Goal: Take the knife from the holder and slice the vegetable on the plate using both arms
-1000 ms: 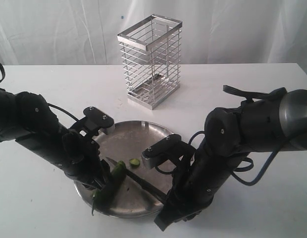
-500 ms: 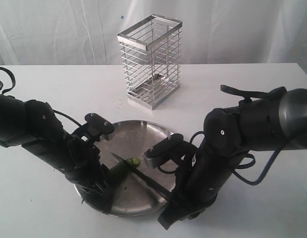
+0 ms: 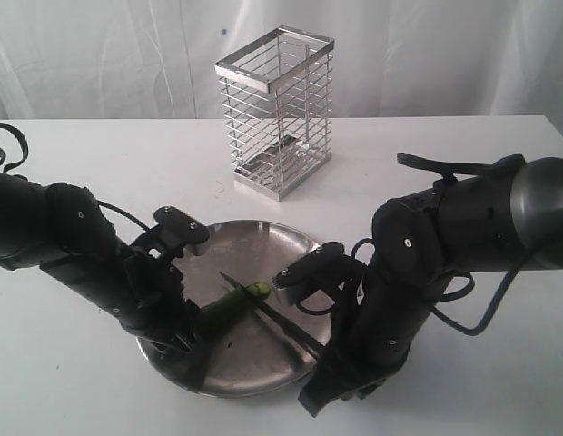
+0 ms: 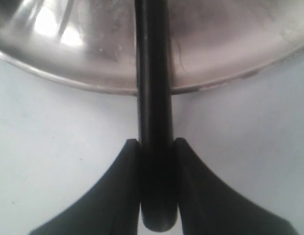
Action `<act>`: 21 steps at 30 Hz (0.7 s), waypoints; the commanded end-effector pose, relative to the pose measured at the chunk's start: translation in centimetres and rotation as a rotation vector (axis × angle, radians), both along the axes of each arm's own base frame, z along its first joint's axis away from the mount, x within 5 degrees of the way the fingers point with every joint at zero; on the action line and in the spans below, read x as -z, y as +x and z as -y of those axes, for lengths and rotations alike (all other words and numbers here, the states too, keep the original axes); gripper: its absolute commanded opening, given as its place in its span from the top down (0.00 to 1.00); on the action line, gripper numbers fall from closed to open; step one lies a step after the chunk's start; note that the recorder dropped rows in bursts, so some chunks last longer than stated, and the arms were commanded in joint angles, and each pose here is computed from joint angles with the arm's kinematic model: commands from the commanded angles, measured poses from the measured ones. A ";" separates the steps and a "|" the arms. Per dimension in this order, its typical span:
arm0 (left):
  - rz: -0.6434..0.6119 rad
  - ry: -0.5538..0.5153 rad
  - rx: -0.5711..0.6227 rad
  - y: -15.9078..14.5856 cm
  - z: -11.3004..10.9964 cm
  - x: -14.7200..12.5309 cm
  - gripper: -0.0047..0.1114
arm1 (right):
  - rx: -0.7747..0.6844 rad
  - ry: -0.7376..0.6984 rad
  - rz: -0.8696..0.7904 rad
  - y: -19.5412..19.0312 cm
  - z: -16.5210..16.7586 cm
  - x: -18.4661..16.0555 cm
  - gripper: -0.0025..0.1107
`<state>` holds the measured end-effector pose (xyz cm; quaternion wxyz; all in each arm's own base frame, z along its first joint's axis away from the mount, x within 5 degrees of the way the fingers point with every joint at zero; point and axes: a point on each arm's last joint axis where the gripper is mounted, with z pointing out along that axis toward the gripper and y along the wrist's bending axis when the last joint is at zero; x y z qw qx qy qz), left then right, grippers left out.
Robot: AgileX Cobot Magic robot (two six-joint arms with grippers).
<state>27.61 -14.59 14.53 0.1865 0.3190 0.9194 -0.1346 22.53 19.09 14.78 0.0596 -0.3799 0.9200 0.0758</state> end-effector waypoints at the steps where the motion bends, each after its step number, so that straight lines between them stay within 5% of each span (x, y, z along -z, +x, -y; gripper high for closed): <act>1: -0.039 -0.016 -0.021 0.0 0.2 -0.1 0.54 | 0.000 -0.026 -0.053 -0.4 0.2 -0.1 0.98; 11: 0.090 -0.126 0.041 0.4 1.1 -7.6 0.54 | 0.019 0.018 -0.082 -0.2 -0.6 -1.0 0.98; 21: 0.037 -0.130 0.037 0.0 1.1 -7.4 0.54 | 0.031 0.081 -0.053 1.4 -2.1 -2.8 0.98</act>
